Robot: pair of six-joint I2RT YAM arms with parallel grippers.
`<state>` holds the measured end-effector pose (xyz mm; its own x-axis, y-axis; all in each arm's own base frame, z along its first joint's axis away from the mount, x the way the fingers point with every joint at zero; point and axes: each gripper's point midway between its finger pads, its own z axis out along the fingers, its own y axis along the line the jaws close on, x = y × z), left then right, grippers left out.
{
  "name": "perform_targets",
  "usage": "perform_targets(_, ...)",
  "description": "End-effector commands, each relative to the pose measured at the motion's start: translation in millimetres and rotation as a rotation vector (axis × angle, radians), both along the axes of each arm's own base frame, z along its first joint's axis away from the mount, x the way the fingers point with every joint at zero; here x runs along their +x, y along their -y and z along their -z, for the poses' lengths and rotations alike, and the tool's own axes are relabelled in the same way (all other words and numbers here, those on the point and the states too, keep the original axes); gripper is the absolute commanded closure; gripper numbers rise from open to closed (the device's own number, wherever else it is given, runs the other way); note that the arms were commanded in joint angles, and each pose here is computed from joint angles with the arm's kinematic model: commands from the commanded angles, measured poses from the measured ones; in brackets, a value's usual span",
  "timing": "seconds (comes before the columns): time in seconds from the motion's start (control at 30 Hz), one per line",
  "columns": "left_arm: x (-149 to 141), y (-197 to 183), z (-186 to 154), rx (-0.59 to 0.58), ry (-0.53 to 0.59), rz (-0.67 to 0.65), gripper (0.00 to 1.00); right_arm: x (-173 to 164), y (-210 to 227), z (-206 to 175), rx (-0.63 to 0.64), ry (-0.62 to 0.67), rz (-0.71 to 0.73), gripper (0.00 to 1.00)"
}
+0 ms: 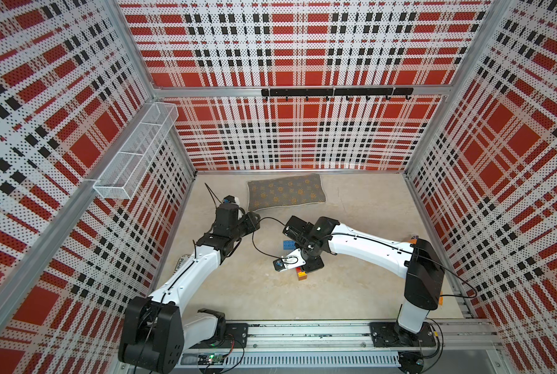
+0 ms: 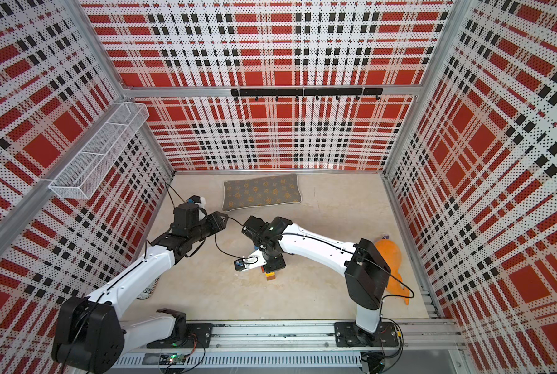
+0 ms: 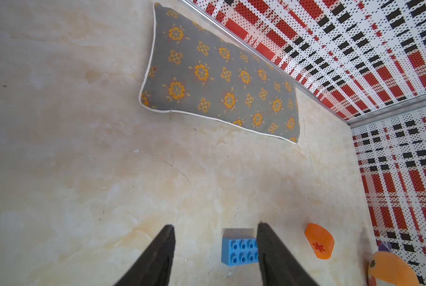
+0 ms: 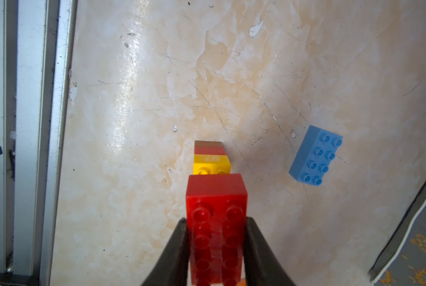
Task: Assemble an ice cream with lego
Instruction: Assemble the lego brick with the lego brick.
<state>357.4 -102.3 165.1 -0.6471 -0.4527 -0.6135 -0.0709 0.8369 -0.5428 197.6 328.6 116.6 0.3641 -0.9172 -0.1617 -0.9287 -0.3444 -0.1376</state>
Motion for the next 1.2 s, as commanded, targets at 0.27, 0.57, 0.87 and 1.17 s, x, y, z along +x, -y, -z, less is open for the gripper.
perform_targets(0.27,2,-1,1,-0.001,0.013,0.004,0.43,1,-8,9,-0.015,-0.012,0.024,0.82)
perform_targets(0.57,1,-2,3,0.002,0.008,0.003,0.43,-2,-12,16,-0.021,-0.028,0.028,0.82)
perform_targets(0.87,2,-1,4,0.004,0.008,0.004,0.43,-2,-12,22,-0.035,-0.034,0.038,0.81)
perform_targets(1.17,2,-1,5,0.005,0.006,0.005,0.43,0,-12,25,-0.04,-0.033,0.047,0.81)
